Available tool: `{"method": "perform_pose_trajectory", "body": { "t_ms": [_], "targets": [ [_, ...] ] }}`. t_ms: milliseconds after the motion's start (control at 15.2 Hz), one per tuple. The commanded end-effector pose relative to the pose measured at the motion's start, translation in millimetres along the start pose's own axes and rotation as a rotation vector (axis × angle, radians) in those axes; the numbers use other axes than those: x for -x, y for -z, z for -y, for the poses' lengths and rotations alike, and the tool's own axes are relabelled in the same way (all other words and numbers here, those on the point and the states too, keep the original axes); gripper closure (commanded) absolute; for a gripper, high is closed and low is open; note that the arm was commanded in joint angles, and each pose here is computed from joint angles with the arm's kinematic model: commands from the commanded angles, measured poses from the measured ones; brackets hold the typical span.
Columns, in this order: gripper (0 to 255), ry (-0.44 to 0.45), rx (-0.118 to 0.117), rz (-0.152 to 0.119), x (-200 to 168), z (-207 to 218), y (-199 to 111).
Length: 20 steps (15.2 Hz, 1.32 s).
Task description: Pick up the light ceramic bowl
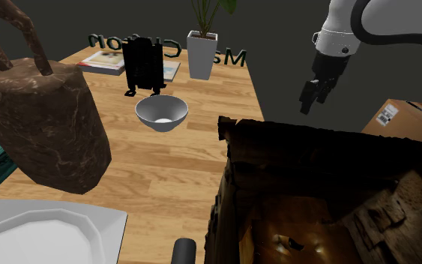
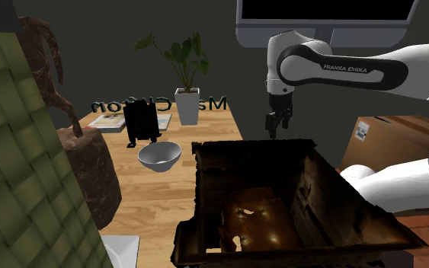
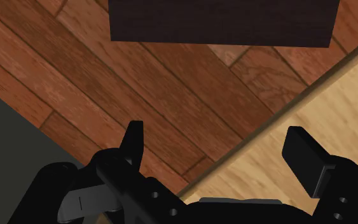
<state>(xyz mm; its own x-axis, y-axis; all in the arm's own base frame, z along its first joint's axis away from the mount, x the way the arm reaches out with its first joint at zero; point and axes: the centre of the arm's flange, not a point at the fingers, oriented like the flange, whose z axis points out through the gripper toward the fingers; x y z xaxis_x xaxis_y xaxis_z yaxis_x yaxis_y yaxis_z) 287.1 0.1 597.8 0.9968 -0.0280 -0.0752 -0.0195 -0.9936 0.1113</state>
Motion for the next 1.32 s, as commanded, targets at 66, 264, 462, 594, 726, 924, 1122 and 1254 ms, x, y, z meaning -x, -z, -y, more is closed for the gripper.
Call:
{"method": "perform_pose_trajectory", "body": {
  "t_ms": [66,264,462,594,726,924,1122,1254],
  "targets": [
    [0,-0.001,-0.007,-0.002,-8.9,8.4,0.4],
    [0,-0.004,-0.027,-0.007,-35.7,33.6,2.1],
    [0,-0.007,-0.048,-0.012,-62.6,58.6,4.5],
    [0,-0.01,-0.062,-0.015,-80.6,75.2,6.4],
    [0,-0.012,-0.075,-0.019,-98.6,91.7,8.6],
    [0,-0.015,-0.096,-0.024,-125.6,116.4,12.5],
    [0,-0.018,-0.116,-0.029,-152.7,140.9,17.0],
    [0,-0.02,-0.13,-0.032,-170.8,157.1,20.3]
  ]
}}
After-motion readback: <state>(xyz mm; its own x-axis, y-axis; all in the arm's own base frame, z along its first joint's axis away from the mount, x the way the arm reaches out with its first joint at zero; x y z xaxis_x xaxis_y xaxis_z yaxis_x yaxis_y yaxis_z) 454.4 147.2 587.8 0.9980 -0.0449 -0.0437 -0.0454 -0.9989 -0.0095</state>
